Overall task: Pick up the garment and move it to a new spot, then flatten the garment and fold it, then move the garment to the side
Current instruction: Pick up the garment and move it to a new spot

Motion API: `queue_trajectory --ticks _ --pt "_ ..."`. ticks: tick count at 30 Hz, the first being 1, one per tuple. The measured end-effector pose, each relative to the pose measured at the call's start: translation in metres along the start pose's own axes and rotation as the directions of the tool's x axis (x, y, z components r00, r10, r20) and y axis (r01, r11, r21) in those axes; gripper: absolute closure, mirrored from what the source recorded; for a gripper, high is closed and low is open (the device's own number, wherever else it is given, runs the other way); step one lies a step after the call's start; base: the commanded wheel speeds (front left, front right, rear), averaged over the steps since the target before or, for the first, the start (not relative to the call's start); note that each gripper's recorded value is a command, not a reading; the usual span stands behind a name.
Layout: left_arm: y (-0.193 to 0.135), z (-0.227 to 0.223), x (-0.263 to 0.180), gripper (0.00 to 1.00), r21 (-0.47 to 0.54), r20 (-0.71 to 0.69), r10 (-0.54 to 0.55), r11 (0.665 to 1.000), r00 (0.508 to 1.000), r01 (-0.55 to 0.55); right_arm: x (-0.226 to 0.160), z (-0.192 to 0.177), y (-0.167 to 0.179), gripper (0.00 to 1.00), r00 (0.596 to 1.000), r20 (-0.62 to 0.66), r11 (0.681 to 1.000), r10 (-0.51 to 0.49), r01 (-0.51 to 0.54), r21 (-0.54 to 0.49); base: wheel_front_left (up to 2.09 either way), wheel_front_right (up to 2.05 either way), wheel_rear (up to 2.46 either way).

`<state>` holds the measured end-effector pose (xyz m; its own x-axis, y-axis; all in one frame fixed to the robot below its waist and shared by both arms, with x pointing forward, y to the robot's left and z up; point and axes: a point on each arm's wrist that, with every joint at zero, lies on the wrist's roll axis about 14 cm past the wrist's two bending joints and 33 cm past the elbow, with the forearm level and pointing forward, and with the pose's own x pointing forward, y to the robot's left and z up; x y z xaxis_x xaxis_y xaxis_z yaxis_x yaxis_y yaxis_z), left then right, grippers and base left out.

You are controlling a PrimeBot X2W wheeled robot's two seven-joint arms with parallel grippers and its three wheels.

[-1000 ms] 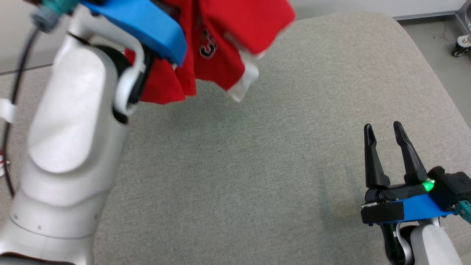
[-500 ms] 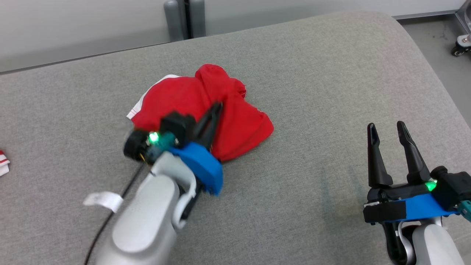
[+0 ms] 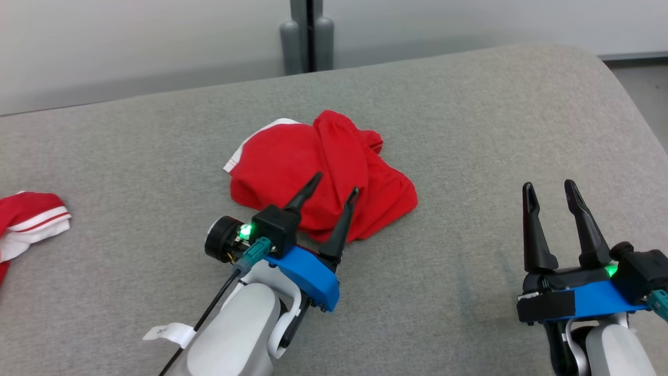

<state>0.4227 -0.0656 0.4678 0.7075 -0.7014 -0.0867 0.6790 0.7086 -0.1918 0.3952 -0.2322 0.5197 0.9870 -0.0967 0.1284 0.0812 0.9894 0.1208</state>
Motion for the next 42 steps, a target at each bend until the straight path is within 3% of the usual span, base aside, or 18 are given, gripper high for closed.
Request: queue_trajectory --ticks 9,21,31,42 --pt "0.062 0.05 -0.04 0.0 0.023 0.179 0.231 0.971 0.956 -0.239 0.0 0.005 0.023 0.0 0.998 0.015 0.998 0.064 -0.065 0.021 0.0 0.0 0.0" --pt "0.136 0.081 -0.139 0.0 -0.003 0.301 0.522 0.838 0.798 -0.546 -0.002 0.007 0.044 0.0 0.992 0.011 0.992 0.124 -0.124 0.023 0.0 0.0 0.0" --pt "0.148 0.066 -0.2 0.0 0.006 0.291 0.63 0.751 0.72 -0.66 -0.01 0.003 0.048 0.0 0.99 -0.018 0.991 0.136 -0.136 0.021 0.0 0.0 0.0" --pt "0.14 0.048 -0.222 0.0 0.003 0.263 0.667 0.722 0.697 -0.692 -0.017 -0.004 0.051 0.0 0.988 -0.052 0.989 0.147 -0.145 0.024 0.0 0.0 0.0"
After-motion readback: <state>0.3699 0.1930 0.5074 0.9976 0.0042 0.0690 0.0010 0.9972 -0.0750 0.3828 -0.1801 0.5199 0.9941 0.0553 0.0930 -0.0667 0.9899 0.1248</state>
